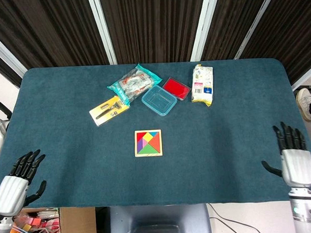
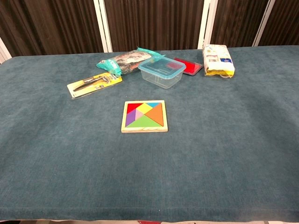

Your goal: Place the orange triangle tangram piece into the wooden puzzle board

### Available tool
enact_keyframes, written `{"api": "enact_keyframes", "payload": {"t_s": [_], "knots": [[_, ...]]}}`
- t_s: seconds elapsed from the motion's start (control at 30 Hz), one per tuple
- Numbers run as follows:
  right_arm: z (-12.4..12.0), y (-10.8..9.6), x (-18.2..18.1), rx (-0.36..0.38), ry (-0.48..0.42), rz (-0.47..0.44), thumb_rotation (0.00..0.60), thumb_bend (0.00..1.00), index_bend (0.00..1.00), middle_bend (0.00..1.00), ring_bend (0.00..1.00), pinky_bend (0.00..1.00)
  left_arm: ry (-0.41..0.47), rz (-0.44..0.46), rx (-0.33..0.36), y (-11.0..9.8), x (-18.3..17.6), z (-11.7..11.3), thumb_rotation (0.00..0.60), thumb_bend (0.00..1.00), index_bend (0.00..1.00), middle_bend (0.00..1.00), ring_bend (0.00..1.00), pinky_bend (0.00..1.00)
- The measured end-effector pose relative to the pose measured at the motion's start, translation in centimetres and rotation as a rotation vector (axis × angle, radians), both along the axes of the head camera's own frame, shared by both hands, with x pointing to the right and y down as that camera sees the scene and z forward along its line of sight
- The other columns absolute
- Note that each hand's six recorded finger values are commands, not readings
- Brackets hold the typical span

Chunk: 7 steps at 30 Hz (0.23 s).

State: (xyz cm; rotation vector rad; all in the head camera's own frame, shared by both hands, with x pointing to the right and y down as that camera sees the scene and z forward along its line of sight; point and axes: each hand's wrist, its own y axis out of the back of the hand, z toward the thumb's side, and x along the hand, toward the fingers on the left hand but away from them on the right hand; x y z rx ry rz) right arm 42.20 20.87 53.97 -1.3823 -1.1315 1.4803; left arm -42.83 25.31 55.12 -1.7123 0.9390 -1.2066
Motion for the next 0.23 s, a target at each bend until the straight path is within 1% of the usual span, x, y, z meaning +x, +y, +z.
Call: {"api": "enact_keyframes", "payload": {"t_s": [0.1, 0.17, 0.23], "knots": [[-2.3, 2.3, 2.2, 0.070, 0.001, 0.044, 0.600, 0.26, 0.00, 0.00, 0.00, 0.00, -0.004, 0.003, -0.004, 0.1, 0.1, 0.0, 0.600, 0.46, 0.00, 0.00, 0.00, 0.13], [-3.1, 2.8, 2.8, 0.093, 0.000, 0.049, 0.600, 0.25, 0.00, 0.00, 0.00, 0.00, -0.004, 0.002, -0.008, 0.2, 0.0, 0.0, 0.600, 0.46, 0.00, 0.00, 0.00, 0.12], [-3.0, 2.8, 2.9, 0.085, -0.009, 0.040, 0.600, 0.25, 0.00, 0.00, 0.00, 0.00, -0.002, 0.001, -0.012, 0.3, 0.0, 0.0, 0.600, 0.46, 0.00, 0.00, 0.00, 0.12]]}}
